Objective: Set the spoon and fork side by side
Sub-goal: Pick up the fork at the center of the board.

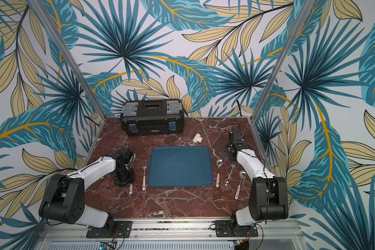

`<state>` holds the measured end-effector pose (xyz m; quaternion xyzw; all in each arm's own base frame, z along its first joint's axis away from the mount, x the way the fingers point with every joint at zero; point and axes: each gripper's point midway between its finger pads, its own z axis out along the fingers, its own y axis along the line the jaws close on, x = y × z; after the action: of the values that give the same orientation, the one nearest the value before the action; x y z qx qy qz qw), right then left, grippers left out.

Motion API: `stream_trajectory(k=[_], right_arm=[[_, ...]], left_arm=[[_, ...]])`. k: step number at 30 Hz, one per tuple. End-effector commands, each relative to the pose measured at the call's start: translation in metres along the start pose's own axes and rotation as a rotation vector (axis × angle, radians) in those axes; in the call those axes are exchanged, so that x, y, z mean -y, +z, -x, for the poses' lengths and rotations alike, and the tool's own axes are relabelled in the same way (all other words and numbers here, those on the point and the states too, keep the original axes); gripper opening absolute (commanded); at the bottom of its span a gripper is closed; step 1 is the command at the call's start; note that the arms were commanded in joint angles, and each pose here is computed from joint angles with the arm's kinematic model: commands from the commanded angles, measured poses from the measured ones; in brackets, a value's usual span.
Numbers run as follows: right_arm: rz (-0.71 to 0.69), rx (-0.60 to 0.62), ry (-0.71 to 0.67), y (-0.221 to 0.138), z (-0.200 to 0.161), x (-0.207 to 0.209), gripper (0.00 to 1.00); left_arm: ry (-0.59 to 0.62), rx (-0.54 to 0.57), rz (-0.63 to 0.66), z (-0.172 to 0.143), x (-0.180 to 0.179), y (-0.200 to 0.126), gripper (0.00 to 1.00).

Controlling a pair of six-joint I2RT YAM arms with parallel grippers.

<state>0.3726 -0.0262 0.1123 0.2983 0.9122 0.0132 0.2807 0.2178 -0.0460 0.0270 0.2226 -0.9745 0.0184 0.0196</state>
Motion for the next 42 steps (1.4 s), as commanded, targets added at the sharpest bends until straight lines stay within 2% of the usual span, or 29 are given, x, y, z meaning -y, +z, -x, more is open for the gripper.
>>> stream_trajectory(k=[1, 5, 14, 24, 31, 35, 38, 42], right_arm=[[-0.013, -0.023, -0.018, 0.000, -0.004, 0.000, 0.46], [-0.012, -0.025, -0.019, 0.000, -0.005, 0.000, 0.46], [-0.014, -0.018, -0.020, -0.003, -0.003, 0.000, 0.46], [-0.020, -0.020, -0.017, -0.003, -0.004, 0.001, 0.46], [-0.020, -0.017, -0.016, -0.003, -0.004, 0.001, 0.46], [-0.019, -0.017, -0.015, -0.002, -0.004, 0.001, 0.46], [-0.021, -0.020, -0.015, -0.001, -0.004, 0.001, 0.46], [-0.017, 0.003, -0.015, -0.002, -0.002, 0.002, 0.46]], left_arm=[[-0.014, -0.005, 0.010, 0.000, -0.009, 0.015, 0.33], [-0.019, -0.014, -0.005, 0.002, -0.009, 0.025, 0.32], [0.008, -0.026, -0.076, 0.006, 0.006, 0.032, 0.19], [0.077, 0.014, -0.157, 0.010, 0.030, 0.009, 0.13], [0.198, 0.102, -0.185, 0.007, 0.065, -0.045, 0.12], [0.291, 0.158, -0.236, 0.006, 0.100, -0.081, 0.12], [0.358, 0.146, -0.234, 0.004, 0.128, -0.083, 0.12], [0.403, 0.111, -0.216, 0.013, 0.162, -0.067, 0.11]])
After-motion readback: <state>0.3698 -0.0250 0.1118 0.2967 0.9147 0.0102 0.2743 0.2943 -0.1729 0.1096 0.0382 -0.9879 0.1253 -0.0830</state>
